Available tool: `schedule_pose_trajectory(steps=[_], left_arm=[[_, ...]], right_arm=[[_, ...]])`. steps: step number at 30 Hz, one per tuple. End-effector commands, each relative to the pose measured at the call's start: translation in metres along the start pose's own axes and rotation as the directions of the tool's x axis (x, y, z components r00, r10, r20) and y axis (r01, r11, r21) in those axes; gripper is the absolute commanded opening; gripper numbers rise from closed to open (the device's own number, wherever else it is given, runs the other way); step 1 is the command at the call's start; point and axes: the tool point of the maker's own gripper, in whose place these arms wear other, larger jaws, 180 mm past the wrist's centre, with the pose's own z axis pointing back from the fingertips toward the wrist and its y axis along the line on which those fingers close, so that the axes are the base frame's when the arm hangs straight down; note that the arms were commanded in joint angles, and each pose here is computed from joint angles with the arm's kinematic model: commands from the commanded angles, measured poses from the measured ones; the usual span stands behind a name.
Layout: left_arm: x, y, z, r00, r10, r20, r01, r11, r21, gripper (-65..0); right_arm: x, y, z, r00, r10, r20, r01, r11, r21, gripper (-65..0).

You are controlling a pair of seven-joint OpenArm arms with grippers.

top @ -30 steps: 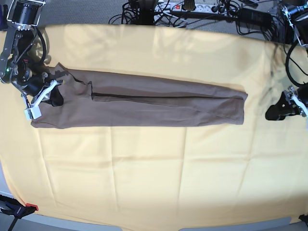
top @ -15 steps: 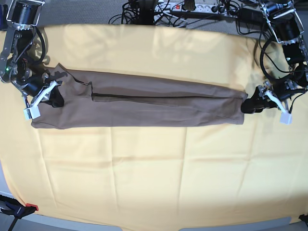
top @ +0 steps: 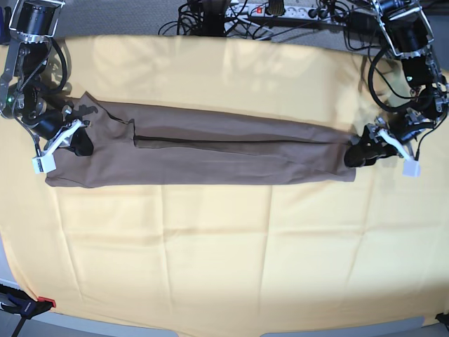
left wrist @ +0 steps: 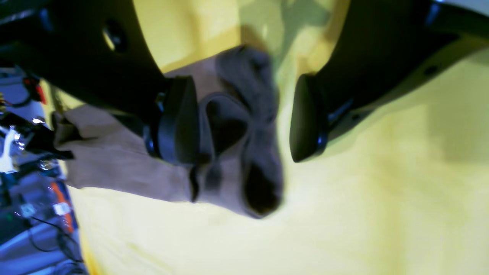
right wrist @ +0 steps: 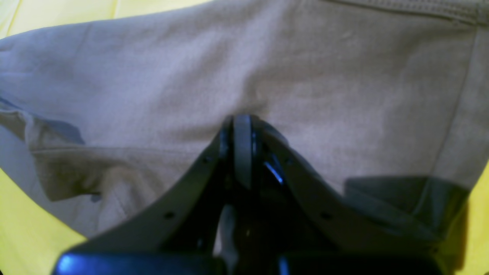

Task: Fold the T-shirt properly
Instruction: 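Move both grippers to the ends of the folded strip, then grasp the strip end with the left gripper and fold it toward the right gripper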

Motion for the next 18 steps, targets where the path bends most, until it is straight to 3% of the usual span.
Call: schedule_pose_trajectory(steps=[1,5,9,11,14,18], left_arm=[[-0.015,0.003,-0.002,0.995,-0.024,-0.094,0.026,0.999,0.024,-25.9],[-0.031,-0.009,-0.017,0.986,-0.043,-0.161,0.041,0.999,-0.016,-25.9],[-0.034,-0.015,-0.023,0.985,-0.05,-0.162,0.045,0.998,-0.033,-27.7],[-0.032,-0.014,-0.023,0.987,-0.037,-0.153,0.034,0.999,-0.024,-38.1],[-0.027,-0.011,-0.021,0.99,-0.021,-0.139,0.02,1.0,-0.009,-64.0],[-0.013,-0.006,-0.013,0.997,0.007,-0.078,-0.007,1.0,0.0,-65.0]], right_arm=[[0.007,-0.004,0.004,1.0,0.018,0.003,-0.018,1.0,-0.007,-65.0],[0.006,-0.004,0.004,1.0,0.019,0.001,-0.019,1.0,-0.007,-65.0],[0.005,-0.004,0.004,1.0,0.019,-0.006,-0.019,1.0,-0.007,-65.0],[0.004,-0.004,0.005,1.0,0.018,-0.014,-0.019,1.0,-0.007,-65.0],[0.002,-0.004,0.005,1.0,0.018,-0.021,-0.018,1.0,-0.007,-65.0],[0.003,-0.003,0.004,1.0,0.017,-0.019,-0.017,1.0,-0.005,-65.0]])
